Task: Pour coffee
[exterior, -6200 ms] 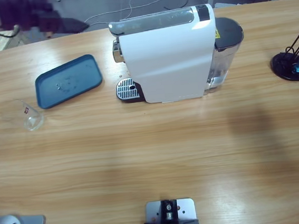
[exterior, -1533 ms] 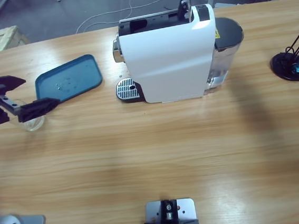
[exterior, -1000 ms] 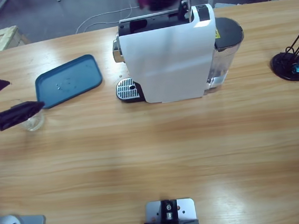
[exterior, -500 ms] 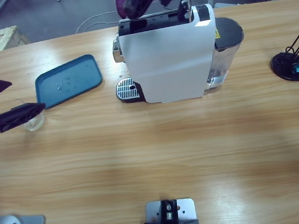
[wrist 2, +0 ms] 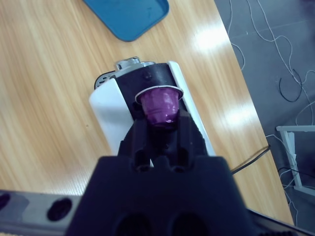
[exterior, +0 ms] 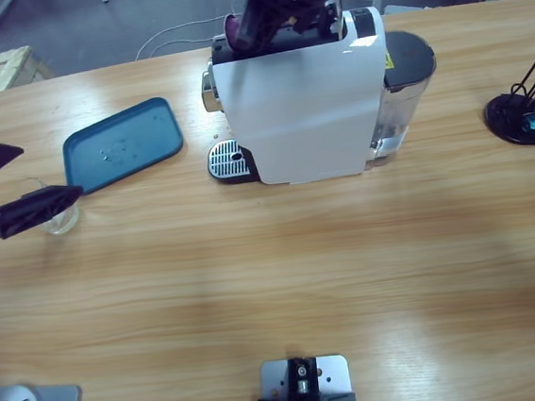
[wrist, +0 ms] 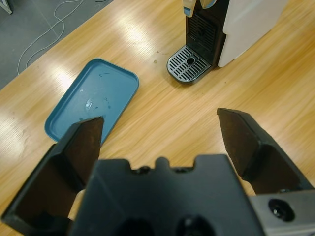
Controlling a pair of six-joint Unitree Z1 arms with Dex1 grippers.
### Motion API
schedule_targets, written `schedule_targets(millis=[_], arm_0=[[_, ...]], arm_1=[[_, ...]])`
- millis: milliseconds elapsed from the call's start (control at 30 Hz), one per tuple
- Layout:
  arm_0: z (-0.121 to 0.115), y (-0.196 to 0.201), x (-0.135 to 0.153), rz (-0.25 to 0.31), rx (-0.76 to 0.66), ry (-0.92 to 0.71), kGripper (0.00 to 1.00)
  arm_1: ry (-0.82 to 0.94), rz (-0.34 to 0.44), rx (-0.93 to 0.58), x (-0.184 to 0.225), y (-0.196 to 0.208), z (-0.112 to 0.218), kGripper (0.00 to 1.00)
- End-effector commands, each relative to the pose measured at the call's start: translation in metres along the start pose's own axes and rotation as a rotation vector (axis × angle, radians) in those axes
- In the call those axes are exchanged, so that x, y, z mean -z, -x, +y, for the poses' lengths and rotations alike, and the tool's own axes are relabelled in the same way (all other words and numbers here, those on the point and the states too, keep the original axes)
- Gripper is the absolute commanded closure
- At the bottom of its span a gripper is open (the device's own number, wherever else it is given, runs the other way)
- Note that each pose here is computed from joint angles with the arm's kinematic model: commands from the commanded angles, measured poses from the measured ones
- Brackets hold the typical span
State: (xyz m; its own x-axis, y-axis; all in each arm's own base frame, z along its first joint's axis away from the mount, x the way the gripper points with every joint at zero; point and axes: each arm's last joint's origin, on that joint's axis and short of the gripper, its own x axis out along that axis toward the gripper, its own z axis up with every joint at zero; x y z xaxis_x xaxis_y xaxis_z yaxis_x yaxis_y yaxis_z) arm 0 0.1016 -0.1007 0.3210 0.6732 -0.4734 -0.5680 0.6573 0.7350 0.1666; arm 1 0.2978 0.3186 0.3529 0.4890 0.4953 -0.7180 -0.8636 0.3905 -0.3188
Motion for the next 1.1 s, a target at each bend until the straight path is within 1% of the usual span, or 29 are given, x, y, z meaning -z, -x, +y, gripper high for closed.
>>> schedule_targets(millis=[33,67,100,167,233,267,300,400,467,500,533,567,600,633,667,700,733,767,800,867,967,1033,1100], arm_0=[[-0.002,-0.01,0.015,0.078,0.012,0.001,0.009],[-0.002,-0.01,0.015,0.078,0.013,0.0,0.009],[-0.002,-0.01,0.015,0.078,0.013,0.0,0.009],[-0.002,-0.01,0.015,0.08,0.013,0.0,0.009],[-0.002,-0.01,0.015,0.08,0.013,0.001,0.009],[-0.002,-0.01,0.015,0.078,0.013,0.002,0.009],[-0.002,-0.009,0.015,0.076,0.013,0.002,0.009],[-0.002,-0.009,0.015,0.075,0.013,0.003,0.009],[-0.002,-0.009,0.015,0.073,0.014,0.004,0.009],[-0.002,-0.008,0.014,0.071,0.014,0.005,0.009],[-0.002,-0.007,0.014,0.067,0.014,0.006,0.009],[-0.002,-0.007,0.013,0.063,0.014,0.007,0.009],[-0.002,-0.006,0.013,0.058,0.015,0.01,0.009],[-0.001,-0.005,0.013,0.053,0.015,0.014,0.009],[-0.001,-0.003,0.012,0.046,0.016,0.017,0.009],[-0.001,-0.001,0.012,0.037,0.017,0.019,0.009],[-0.001,0.0,0.012,0.033,0.018,0.021,0.009],[-0.001,0.0,0.012,0.032,0.021,0.021,0.009],[-0.001,0.001,0.012,0.028,0.025,0.022,0.009],[-0.001,0.004,0.01,0.014,0.03,0.025,0.009],[-0.001,0.007,0.007,0.004,0.038,0.03,0.009],[-0.002,0.009,0.006,-0.005,0.047,0.033,0.009],[-0.003,0.009,0.006,-0.002,0.052,0.039,0.009]], arm_1=[[-0.022,0.04,-0.045,0.008,-0.027,0.002,1.0],[-0.025,0.038,-0.044,0.008,-0.025,0.002,1.0],[-0.031,0.037,-0.042,0.008,-0.023,0.002,0.977],[-0.051,0.04,-0.029,0.008,-0.021,0.002,0.459],[-0.054,0.031,-0.004,0.005,-0.016,0.001,0.086],[-0.052,0.025,0.013,0.003,-0.012,0.001,0.009],[-0.053,0.016,0.035,0.0,-0.007,0.0,0.0],[-0.056,-0.03,0.107,-0.011,0.018,-0.003,0.0],[-0.06,-0.079,0.151,-0.019,0.044,-0.002,0.006],[-0.056,-0.113,0.15,-0.023,0.059,0.001,0.103],[-0.051,-0.147,0.136,-0.026,0.074,0.007,0.326],[-0.062,-0.164,0.123,-0.027,0.087,0.016,0.547],[-0.139,-0.158,0.108,-0.025,0.099,0.026,0.687],[-0.258,-0.138,0.109,-0.021,0.112,0.036,0.807],[-0.329,-0.128,0.105,-0.016,0.122,0.046,0.961],[-0.354,-0.119,0.114,-0.011,0.128,0.057,1.0],[-0.378,-0.096,0.175,-0.004,0.131,0.068,1.0],[-0.415,-0.057,0.236,0.009,0.132,0.079,1.0],[-0.474,-0.044,0.25,0.02,0.135,0.082,1.0],[-0.634,-0.081,0.285,0.036,0.151,0.081,1.0],[-0.819,-0.13,0.431,0.048,0.155,0.074,1.0],[-0.907,-0.153,0.48,0.048,0.145,0.064,1.0],[-0.997,-0.185,0.514,0.043,0.123,0.047,1.0]])
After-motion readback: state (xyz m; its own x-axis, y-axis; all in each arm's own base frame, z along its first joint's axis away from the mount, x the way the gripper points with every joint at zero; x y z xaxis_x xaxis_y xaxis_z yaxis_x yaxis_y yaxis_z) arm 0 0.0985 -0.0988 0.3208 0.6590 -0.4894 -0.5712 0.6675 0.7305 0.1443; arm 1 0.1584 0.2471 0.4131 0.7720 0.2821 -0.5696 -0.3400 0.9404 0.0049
